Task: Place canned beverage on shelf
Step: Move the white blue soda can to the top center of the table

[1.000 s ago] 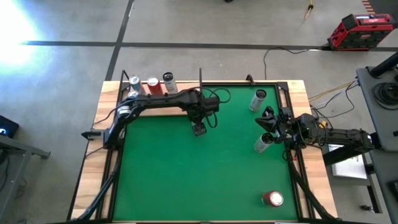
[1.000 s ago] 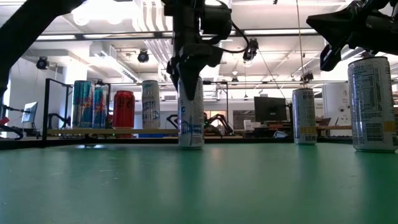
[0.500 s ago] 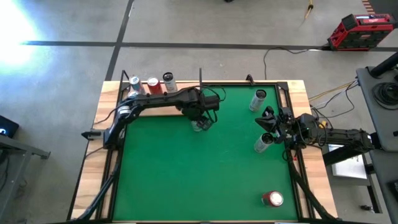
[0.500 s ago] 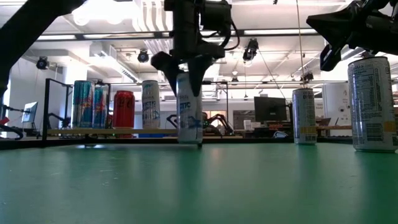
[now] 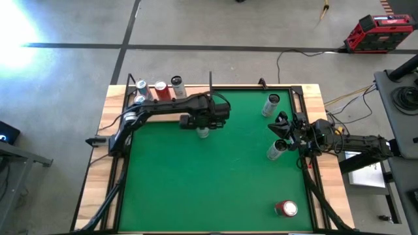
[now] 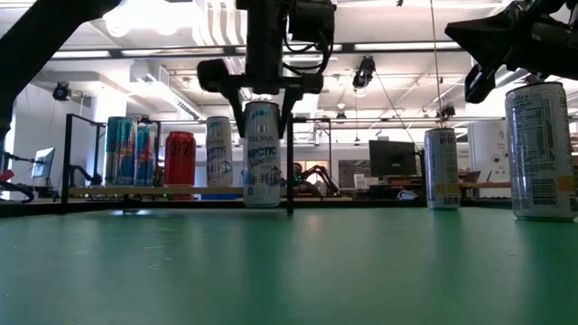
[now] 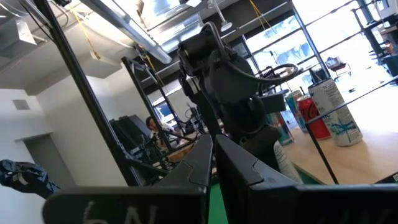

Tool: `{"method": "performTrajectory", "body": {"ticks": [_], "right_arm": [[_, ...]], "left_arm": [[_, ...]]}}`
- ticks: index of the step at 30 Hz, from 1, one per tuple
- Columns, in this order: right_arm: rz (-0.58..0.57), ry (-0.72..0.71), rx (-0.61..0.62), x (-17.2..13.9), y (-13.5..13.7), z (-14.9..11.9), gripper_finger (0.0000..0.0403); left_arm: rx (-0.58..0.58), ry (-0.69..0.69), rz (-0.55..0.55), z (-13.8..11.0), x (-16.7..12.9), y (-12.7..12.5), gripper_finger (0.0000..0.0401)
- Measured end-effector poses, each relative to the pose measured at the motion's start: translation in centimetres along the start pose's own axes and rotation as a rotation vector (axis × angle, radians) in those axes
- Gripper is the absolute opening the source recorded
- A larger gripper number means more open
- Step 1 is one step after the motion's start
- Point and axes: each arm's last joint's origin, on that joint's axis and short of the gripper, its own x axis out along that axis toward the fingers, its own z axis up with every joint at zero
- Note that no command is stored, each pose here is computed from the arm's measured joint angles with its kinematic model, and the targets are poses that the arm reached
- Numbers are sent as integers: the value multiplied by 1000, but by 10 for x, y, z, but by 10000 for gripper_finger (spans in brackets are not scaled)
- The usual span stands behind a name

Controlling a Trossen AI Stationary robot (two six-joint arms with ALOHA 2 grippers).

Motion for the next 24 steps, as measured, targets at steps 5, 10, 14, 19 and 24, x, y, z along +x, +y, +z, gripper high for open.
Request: {"method": "performTrajectory", "body": {"ticks": [5, 10, 14, 19, 24], "right_arm": [[0, 0, 0, 0, 0, 0, 13], [0, 0, 0, 0, 0, 0, 13], [0, 0, 0, 0, 0, 0, 13], [0, 0, 0, 0, 0, 0, 13], [0, 0, 0, 0, 0, 0, 13]], "left_arm": [[3, 1, 7, 0, 2, 0, 260], [12, 4, 23, -3, 9, 1, 251], [17, 3, 25, -4, 15, 1, 254], [54, 5, 23, -4, 15, 1, 257], [109, 4, 19, -4, 14, 1, 274]]}}
